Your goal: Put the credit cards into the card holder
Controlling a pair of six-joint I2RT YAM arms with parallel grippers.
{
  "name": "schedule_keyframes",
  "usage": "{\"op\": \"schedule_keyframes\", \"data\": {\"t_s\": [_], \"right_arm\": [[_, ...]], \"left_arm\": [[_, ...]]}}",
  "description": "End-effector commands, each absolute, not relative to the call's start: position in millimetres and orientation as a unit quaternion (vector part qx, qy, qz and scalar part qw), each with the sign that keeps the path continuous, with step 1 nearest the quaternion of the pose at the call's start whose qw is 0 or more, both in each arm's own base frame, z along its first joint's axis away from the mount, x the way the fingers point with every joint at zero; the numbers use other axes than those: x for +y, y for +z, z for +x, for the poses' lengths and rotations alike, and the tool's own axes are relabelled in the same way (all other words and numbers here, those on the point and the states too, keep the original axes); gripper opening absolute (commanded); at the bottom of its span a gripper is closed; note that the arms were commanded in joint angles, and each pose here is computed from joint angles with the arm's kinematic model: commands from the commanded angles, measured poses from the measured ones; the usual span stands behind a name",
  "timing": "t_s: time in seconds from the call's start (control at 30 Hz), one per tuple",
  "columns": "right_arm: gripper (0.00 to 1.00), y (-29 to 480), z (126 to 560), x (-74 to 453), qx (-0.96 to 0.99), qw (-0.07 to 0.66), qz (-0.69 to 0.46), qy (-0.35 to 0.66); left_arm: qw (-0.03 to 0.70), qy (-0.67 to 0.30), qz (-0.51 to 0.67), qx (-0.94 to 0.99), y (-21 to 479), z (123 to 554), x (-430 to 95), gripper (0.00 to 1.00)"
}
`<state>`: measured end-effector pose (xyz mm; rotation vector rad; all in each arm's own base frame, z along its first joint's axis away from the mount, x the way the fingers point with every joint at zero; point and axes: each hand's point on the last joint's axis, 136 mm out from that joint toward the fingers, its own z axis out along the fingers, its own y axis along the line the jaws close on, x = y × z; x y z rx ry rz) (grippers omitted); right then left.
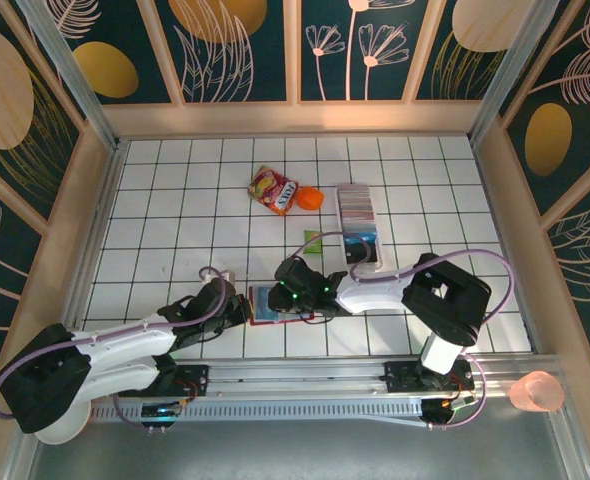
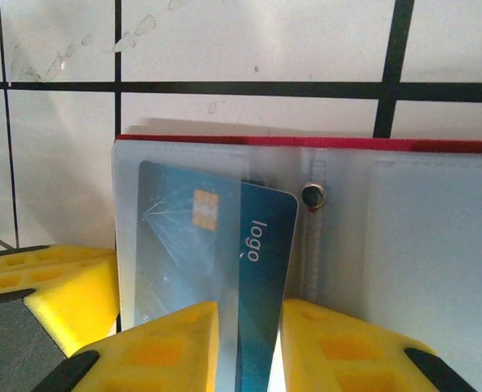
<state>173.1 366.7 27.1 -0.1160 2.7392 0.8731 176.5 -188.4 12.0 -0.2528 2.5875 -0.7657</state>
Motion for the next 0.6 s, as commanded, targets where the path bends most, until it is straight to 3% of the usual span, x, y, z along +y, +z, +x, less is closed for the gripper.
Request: {"op": "schedule_keyframes", "data": {"t_s": [0.0, 0.27, 0.57], "right_arm": [[0.25, 36.4, 176.7, 374.8, 0.937, 0.155, -0.051, 0.309], [0.34, 40.0, 178.4, 384.4, 0.926, 0.159, -0.042, 0.341], [0.34, 44.2, 182.0, 392.1, 0.921, 0.161, -0.046, 0.353]], "left_arm": [[0.197, -0.249, -0.083, 0.945, -3.1, 164.7, -176.8, 0.05], [0.205, -0.244, -0.091, 0.943, -2.3, 167.0, -173.8, 0.10], [0.222, -0.242, -0.108, 0.938, 4.8, 174.5, -171.9, 0.15]]}}
